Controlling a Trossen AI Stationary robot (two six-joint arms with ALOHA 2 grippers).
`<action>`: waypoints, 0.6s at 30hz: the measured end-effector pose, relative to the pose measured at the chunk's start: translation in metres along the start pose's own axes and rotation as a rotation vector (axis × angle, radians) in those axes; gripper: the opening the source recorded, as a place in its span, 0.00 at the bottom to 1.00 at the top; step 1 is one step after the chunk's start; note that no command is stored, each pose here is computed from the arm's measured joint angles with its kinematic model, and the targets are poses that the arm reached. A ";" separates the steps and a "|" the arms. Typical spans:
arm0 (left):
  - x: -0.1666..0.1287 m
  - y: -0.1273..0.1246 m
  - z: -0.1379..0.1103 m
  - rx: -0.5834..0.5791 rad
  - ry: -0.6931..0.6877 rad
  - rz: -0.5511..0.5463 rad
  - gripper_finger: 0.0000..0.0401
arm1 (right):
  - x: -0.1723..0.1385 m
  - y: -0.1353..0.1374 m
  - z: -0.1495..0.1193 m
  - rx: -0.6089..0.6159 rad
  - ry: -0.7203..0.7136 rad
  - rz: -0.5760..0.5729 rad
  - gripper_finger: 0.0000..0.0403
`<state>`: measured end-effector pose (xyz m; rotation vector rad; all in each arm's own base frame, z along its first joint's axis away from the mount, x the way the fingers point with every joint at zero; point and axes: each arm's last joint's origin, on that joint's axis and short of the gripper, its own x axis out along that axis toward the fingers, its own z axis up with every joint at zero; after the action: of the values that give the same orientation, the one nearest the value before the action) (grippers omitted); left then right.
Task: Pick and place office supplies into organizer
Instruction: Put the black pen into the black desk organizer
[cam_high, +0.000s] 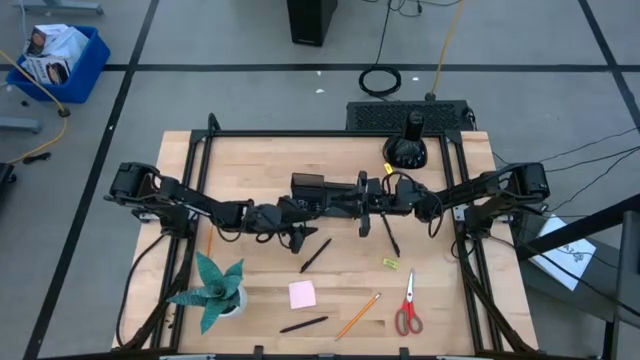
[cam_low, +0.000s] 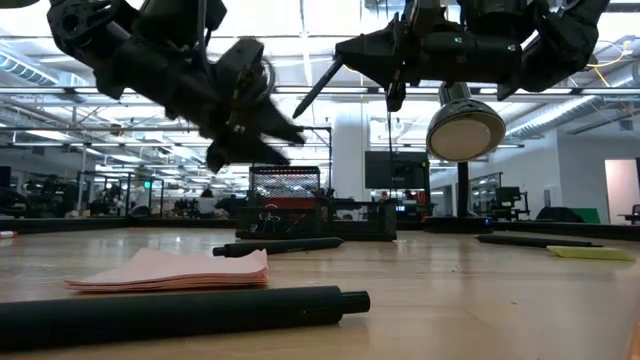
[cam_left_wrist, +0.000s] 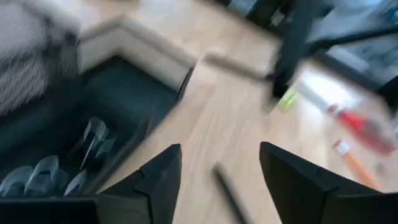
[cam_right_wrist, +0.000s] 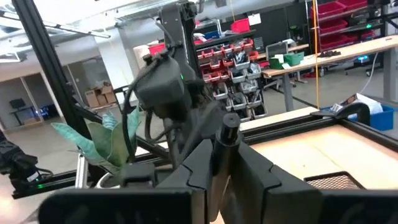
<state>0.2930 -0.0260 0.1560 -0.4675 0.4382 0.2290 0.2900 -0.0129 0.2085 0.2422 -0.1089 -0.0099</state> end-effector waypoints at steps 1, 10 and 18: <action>0.000 0.001 -0.004 -0.002 0.036 0.019 0.57 | 0.000 -0.001 0.000 -0.016 -0.002 -0.003 0.08; -0.012 -0.011 -0.020 0.109 0.033 -0.069 0.58 | -0.001 -0.009 -0.003 -0.124 0.031 -0.136 0.08; -0.049 0.006 -0.021 0.108 -0.247 -0.205 0.58 | -0.001 -0.026 0.000 -0.138 0.039 -0.215 0.10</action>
<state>0.2403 -0.0366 0.1592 -0.3693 0.1578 0.0626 0.2890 -0.0379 0.2021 0.1155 -0.0431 -0.2258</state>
